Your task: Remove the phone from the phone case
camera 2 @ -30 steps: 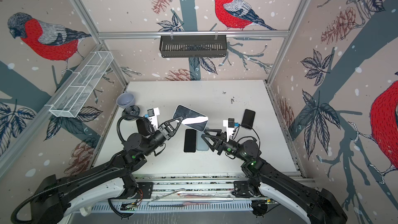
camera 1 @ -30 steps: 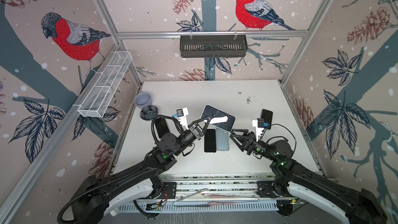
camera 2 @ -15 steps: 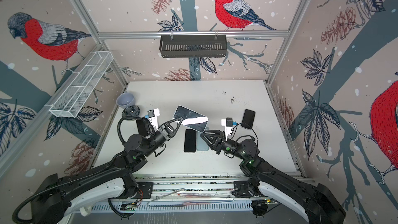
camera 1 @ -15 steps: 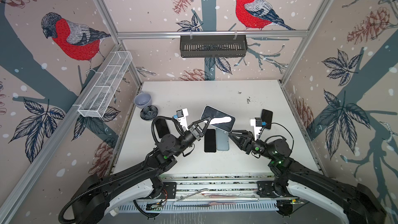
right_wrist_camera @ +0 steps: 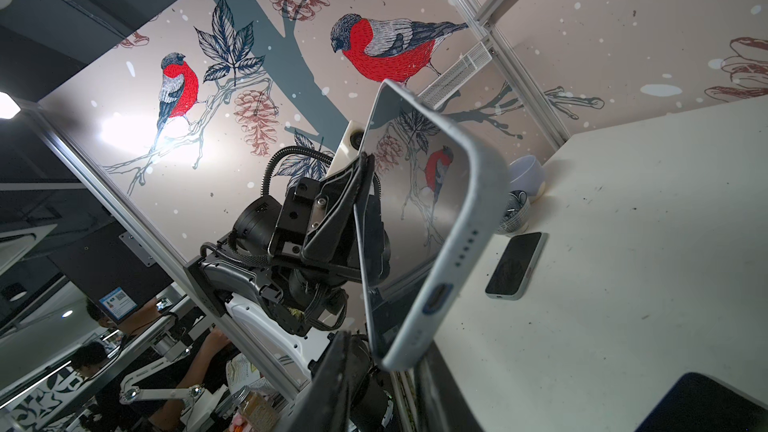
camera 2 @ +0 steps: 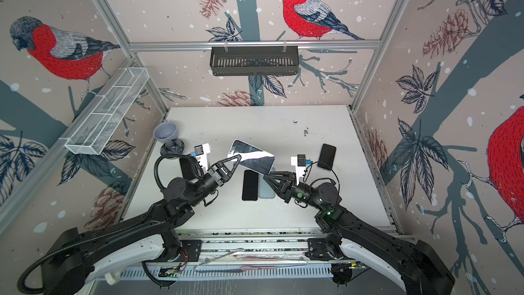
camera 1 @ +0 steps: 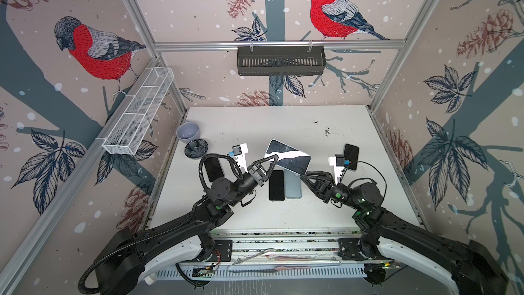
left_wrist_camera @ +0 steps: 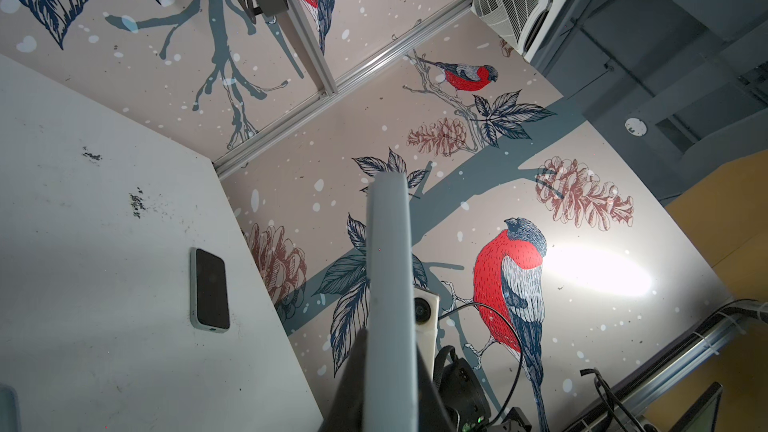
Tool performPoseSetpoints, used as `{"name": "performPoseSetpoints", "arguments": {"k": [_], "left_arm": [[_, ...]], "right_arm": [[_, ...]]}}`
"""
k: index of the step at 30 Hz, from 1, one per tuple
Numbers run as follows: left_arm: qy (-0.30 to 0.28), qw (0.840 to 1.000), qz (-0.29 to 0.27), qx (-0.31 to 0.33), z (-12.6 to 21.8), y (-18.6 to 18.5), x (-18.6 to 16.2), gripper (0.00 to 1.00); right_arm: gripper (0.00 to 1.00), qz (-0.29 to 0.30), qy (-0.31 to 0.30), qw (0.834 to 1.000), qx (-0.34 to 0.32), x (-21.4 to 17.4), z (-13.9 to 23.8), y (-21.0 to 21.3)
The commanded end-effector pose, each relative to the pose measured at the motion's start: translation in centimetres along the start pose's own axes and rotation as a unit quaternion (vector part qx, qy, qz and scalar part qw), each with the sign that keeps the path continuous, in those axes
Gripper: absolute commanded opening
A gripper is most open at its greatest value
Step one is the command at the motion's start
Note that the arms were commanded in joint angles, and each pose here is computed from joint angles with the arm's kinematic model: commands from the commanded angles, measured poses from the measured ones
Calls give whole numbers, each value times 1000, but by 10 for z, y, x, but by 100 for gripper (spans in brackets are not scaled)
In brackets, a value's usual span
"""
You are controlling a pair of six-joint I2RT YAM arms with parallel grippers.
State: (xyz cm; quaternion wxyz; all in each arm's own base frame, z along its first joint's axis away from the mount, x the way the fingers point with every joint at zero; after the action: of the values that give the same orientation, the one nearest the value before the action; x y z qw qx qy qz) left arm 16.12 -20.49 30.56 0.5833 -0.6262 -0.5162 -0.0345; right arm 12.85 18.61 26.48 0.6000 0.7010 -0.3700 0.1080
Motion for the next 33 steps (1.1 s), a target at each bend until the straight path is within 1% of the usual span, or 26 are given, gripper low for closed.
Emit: {"name": "performPoseSetpoints", "arguments": {"k": [1,3,6,8,10,16,21,25,29,33], "left_arm": [[-31,999,3,-40,0,-13,10,0],[-30,999,1,-41,0,-13,9,0],[-27,999,2,-42,0,-14,8,0],[-26,999,1,-42,-1,-13,8,0],[-22,999,0,-44,-2,-14,7,0],[-9,999,3,-37,-4,-13,4,0],[22,999,13,-30,-12,-13,0,0],[57,998,20,-24,-21,-12,-7,0],[80,996,18,-21,-28,-11,-11,0],[92,995,17,-15,-34,-10,-11,0]], "right_arm": [[24,13,-5,1000,21,4,-2,8],[21,14,0,1000,22,3,-2,8],[9,17,8,999,29,1,-2,8],[4,21,10,999,31,0,-1,7],[2,30,9,999,32,-1,1,8],[1,69,15,997,41,-8,7,8],[0,135,43,990,18,-18,7,3],[0,199,56,978,-22,-19,4,-3],[0,263,31,963,-43,-11,6,-2],[0,304,23,951,-54,-7,6,0]]}}
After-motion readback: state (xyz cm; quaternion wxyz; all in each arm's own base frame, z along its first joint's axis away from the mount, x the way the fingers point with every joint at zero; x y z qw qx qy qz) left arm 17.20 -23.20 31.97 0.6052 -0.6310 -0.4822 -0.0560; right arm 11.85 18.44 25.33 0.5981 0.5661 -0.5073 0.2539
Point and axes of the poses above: each gripper's point midway between its finger pads, its own z axis back along the fingers, its own y axis along the line the jaws close on, x = y × z, the point moved 8 cm from there along z, back along the fingers, and after that the axes turned 13 degrees about -z, right-handed, at the moved point
